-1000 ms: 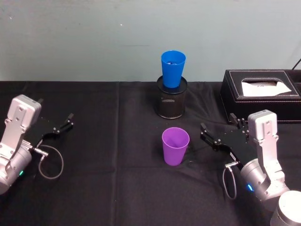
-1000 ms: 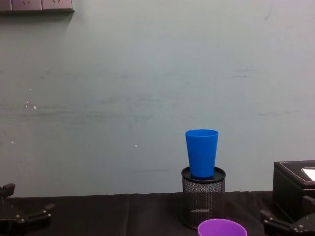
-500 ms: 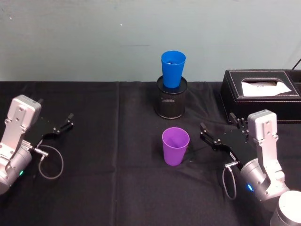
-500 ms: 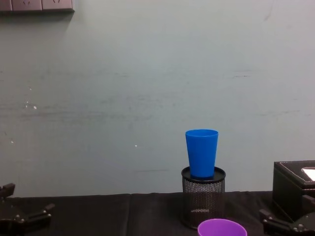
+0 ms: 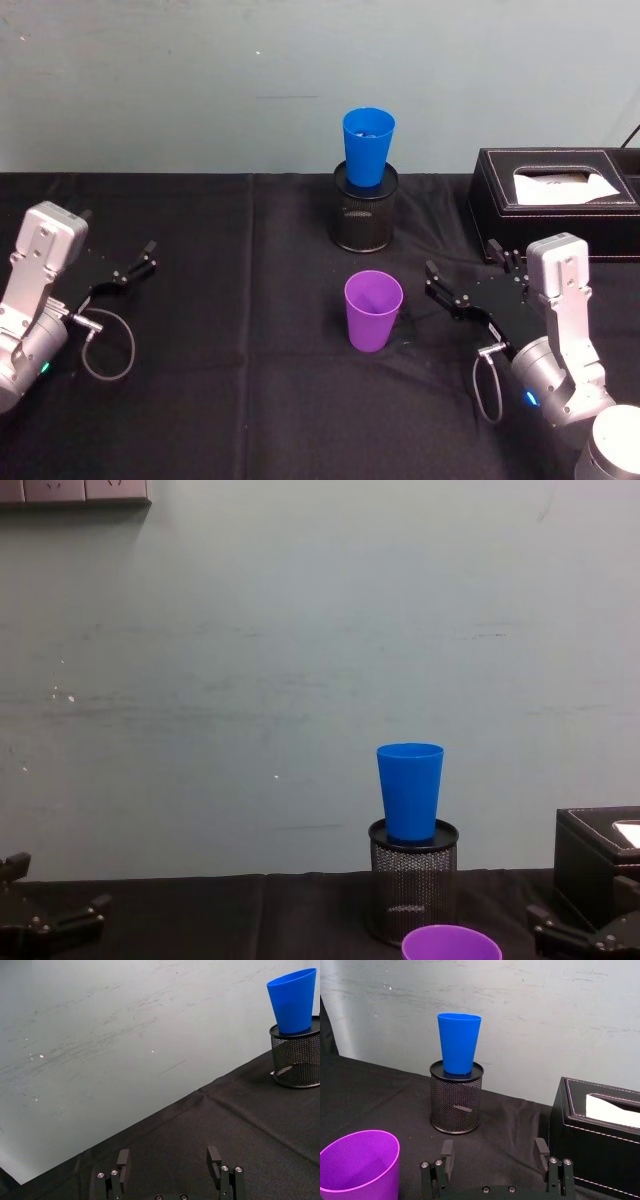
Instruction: Pick up one cup with a gripper and tap it against the other cup.
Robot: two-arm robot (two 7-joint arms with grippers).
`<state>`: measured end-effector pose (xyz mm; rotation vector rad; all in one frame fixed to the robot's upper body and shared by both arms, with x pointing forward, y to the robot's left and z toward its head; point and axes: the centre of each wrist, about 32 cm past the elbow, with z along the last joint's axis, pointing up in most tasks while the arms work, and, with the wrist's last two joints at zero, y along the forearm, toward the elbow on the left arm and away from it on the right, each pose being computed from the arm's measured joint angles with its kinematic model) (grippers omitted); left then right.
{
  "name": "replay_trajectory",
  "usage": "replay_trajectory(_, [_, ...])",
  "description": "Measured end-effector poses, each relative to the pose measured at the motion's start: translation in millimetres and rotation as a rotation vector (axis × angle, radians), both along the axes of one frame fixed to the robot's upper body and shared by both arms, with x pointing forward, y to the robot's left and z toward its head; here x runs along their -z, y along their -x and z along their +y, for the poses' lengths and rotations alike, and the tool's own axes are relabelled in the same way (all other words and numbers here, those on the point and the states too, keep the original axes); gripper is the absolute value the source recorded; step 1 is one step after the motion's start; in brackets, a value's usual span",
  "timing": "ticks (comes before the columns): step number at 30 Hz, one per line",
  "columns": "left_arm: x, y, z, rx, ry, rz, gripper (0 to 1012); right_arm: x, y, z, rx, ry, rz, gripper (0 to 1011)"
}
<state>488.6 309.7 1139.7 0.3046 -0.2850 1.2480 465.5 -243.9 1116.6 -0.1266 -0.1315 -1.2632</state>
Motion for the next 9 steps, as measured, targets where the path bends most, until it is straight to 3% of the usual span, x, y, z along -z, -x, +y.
replay_trajectory(9, [0.0,0.0,0.0,0.000,0.000,0.000,1000,0.0,0.0,-0.1,0.001,0.000,0.000,1004])
